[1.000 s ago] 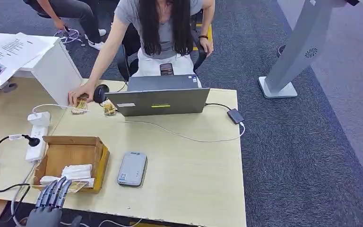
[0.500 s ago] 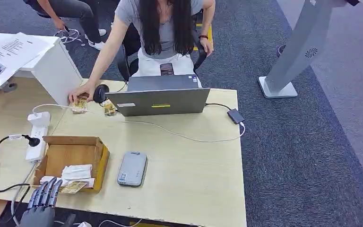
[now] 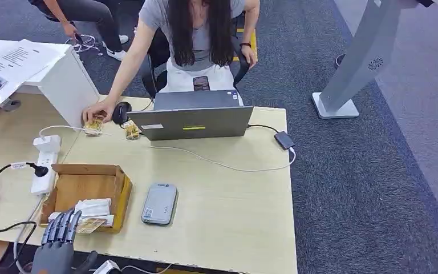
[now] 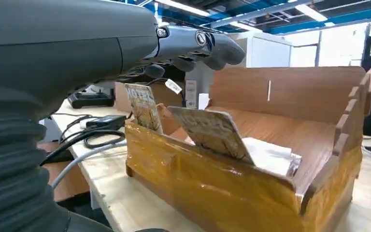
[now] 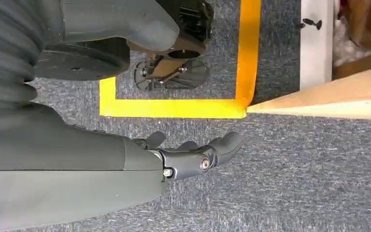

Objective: Pass the card to the sensor for recognition and then transmit it.

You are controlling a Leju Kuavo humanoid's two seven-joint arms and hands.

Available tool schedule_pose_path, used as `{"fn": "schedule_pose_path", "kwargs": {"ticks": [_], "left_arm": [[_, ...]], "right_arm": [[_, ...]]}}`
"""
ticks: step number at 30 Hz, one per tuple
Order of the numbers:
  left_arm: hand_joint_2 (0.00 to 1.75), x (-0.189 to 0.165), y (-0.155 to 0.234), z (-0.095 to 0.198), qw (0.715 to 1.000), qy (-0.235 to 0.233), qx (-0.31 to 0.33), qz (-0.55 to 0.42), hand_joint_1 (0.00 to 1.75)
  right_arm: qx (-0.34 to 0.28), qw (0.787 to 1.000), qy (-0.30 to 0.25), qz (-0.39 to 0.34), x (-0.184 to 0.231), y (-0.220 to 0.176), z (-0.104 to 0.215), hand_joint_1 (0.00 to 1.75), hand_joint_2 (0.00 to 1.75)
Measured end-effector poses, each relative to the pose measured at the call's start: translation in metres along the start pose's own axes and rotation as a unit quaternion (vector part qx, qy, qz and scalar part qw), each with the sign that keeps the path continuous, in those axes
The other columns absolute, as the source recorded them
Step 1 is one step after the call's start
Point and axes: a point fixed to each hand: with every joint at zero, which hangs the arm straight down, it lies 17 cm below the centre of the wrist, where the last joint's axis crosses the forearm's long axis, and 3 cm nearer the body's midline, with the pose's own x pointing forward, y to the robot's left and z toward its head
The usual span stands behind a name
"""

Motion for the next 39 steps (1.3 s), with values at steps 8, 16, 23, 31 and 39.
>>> {"fn": "schedule_pose_path", "kwargs": {"ticks": [8,16,23,31,39], "left_arm": [[1.75,0.011,0.0,-0.012,1.0,-0.007,0.008,0.007,0.0],[1.75,0.026,0.001,-0.032,1.0,-0.008,0.023,0.015,0.0],[1.75,0.041,0.002,-0.042,0.999,-0.021,0.027,0.027,0.0],[1.75,0.047,0.001,-0.044,0.999,-0.031,0.025,0.028,0.0],[1.75,0.034,-0.003,-0.028,1.0,-0.012,0.013,0.018,0.0]], "right_arm": [[0.002,1.0,-0.001,0.003,0.0,0.001,0.0,0.0,1.75],[0.01,1.0,-0.001,0.007,0.002,0.004,0.0,0.0,1.75],[0.01,1.0,-0.001,0.008,0.002,0.004,0.0,0.0,1.75],[0.01,1.0,-0.001,0.009,0.002,0.004,0.0,0.0,1.75],[0.007,1.0,-0.002,0.002,0.002,0.003,0.0,0.0,1.75]]}}
